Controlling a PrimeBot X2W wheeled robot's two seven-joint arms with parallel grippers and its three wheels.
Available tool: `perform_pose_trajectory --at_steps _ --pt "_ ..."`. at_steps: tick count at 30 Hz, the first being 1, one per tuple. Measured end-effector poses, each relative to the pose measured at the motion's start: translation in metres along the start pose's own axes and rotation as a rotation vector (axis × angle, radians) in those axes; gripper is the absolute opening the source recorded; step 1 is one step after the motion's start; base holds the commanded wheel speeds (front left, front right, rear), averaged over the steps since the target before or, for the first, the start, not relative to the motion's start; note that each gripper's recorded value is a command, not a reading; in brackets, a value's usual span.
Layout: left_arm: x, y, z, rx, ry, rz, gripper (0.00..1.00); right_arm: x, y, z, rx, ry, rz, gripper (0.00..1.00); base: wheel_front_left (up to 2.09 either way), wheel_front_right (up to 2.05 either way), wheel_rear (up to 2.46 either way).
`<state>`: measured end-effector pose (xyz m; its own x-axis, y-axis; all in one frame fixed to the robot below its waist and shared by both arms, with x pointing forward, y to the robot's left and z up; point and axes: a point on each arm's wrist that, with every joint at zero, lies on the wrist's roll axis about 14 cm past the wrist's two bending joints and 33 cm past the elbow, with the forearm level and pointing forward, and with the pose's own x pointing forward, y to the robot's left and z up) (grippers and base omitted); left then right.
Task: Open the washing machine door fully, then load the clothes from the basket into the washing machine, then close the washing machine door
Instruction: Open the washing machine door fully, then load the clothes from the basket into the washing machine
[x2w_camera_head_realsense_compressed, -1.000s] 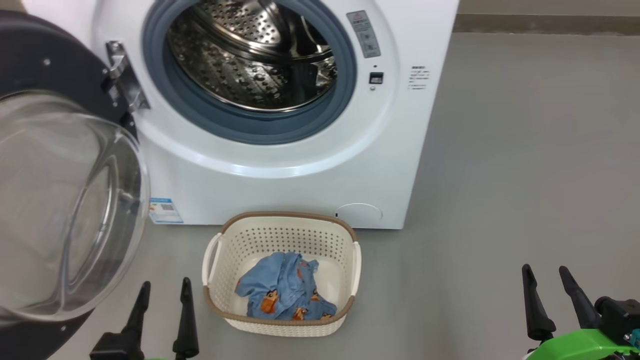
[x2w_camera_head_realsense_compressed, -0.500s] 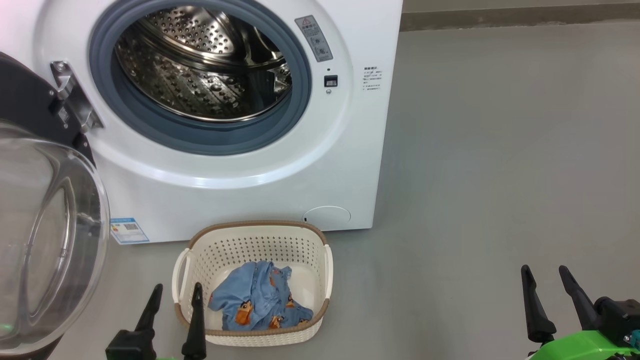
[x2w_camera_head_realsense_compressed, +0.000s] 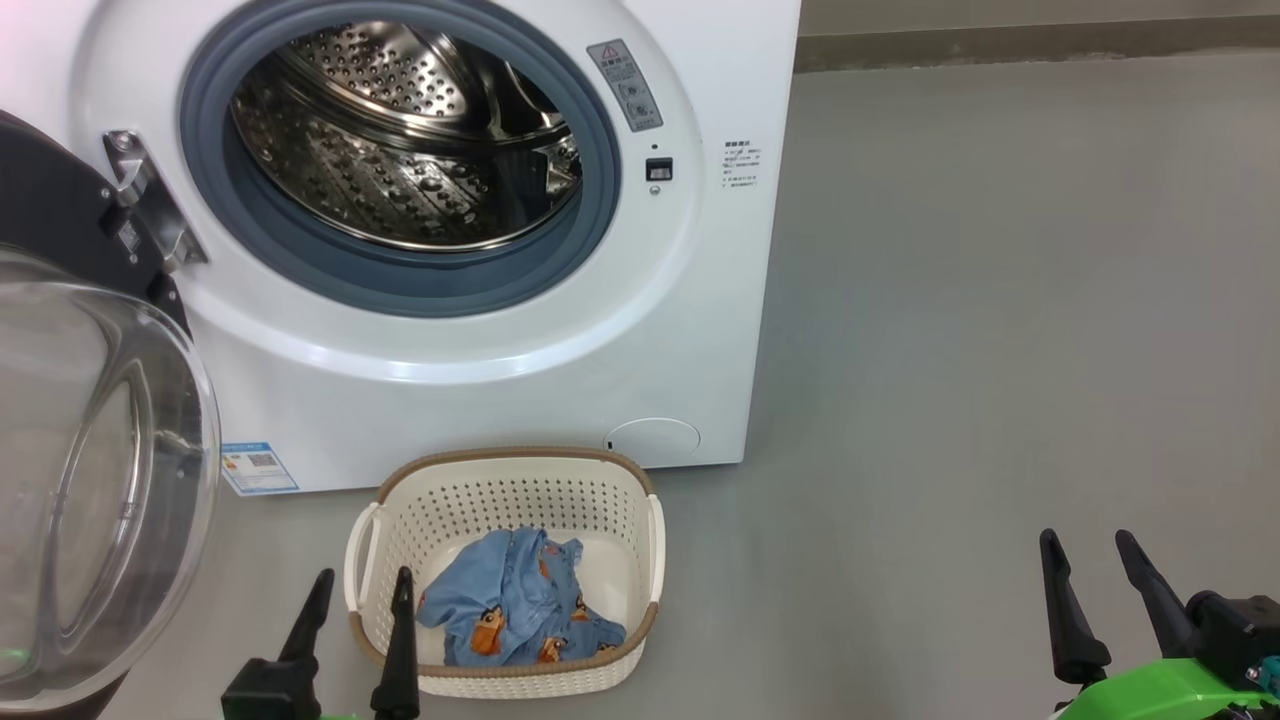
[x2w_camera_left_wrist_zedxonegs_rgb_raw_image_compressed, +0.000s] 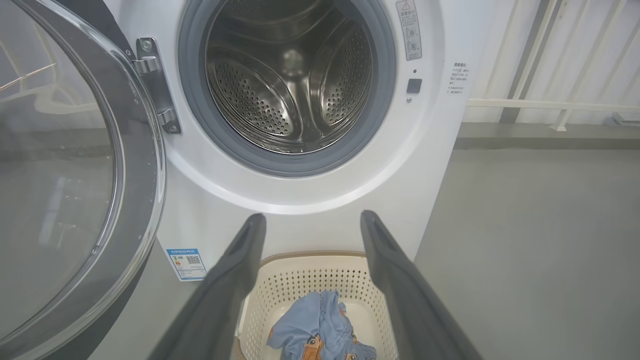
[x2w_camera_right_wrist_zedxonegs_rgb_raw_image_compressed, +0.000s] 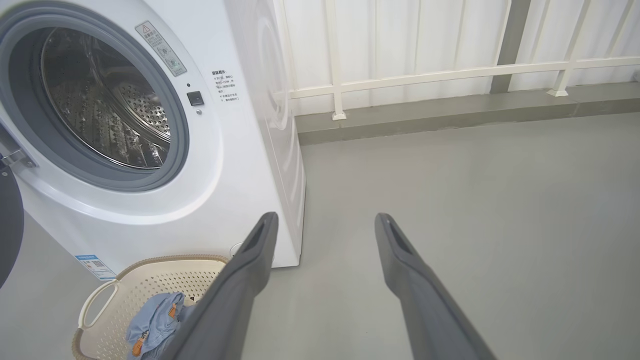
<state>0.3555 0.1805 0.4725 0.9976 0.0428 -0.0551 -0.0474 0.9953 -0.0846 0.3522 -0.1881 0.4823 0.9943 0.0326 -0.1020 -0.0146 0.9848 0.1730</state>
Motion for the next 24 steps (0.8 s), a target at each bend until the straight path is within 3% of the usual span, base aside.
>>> perform_pose_trajectory --at_steps 14,24 --pt "-0.0004 -0.0009 0.0028 0.031 -0.012 -0.005 1.00 -0.0004 0.0023 -0.0002 0.000 0.000 0.007 1.00 0.09 -0.09 0.00" --pt "-0.0009 -0.0001 0.0021 0.043 -0.011 -0.007 1.00 -0.0008 0.0035 -0.0043 0.001 0.013 0.011 1.00 1.24 -1.23 -0.01"
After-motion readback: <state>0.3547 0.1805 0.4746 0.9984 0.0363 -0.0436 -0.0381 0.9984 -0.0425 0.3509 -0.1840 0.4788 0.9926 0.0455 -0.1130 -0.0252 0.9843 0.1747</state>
